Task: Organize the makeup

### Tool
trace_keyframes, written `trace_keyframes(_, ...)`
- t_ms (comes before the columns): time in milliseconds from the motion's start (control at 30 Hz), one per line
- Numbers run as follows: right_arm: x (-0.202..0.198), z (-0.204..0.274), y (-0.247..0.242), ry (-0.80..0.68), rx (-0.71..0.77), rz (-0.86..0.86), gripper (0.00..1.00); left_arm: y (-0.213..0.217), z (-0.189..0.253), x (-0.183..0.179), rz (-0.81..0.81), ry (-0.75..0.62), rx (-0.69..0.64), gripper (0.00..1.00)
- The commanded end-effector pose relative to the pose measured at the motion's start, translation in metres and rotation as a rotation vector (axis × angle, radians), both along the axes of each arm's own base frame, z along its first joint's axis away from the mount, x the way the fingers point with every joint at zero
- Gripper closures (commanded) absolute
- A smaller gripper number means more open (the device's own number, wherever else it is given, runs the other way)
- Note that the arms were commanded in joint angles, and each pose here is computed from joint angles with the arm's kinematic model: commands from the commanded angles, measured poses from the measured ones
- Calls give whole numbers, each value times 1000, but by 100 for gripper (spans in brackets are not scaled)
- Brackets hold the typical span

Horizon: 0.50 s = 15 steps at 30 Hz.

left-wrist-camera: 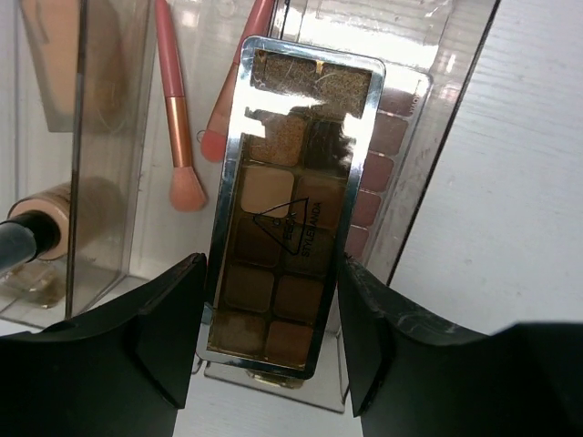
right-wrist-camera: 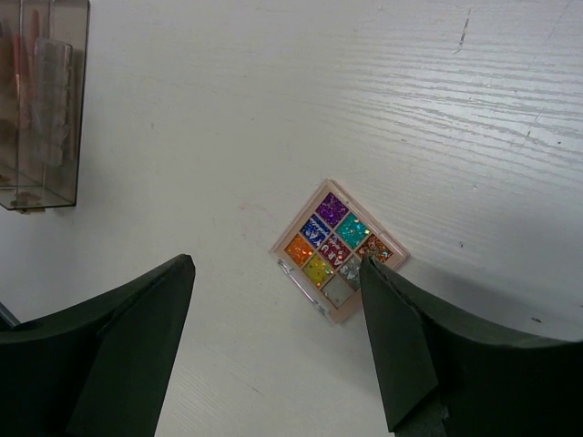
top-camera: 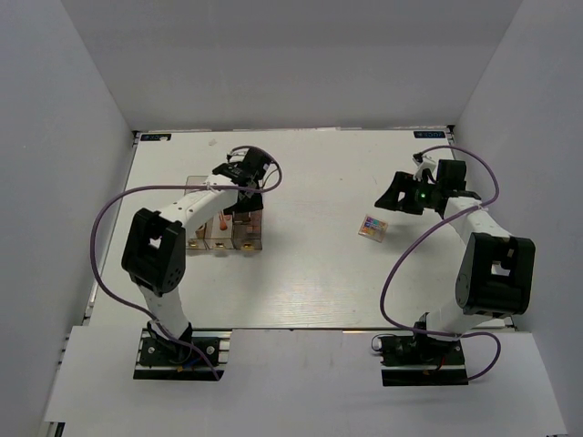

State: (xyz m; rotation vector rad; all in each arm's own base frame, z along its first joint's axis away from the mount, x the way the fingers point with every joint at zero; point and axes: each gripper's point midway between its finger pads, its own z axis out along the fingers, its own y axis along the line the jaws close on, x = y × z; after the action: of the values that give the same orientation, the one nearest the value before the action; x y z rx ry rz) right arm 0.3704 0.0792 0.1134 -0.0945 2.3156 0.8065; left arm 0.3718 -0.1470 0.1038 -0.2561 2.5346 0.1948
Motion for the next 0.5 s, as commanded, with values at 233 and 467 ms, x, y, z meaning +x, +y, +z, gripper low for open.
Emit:
trace_keyframes(233,4,13,7,-27,13,69,19,-13,0,18,-28,-25,-35,35)
trace_keyframes(467,3,19,15,-76,10,206,18,-13,15,22,-25,-54,-38,19)
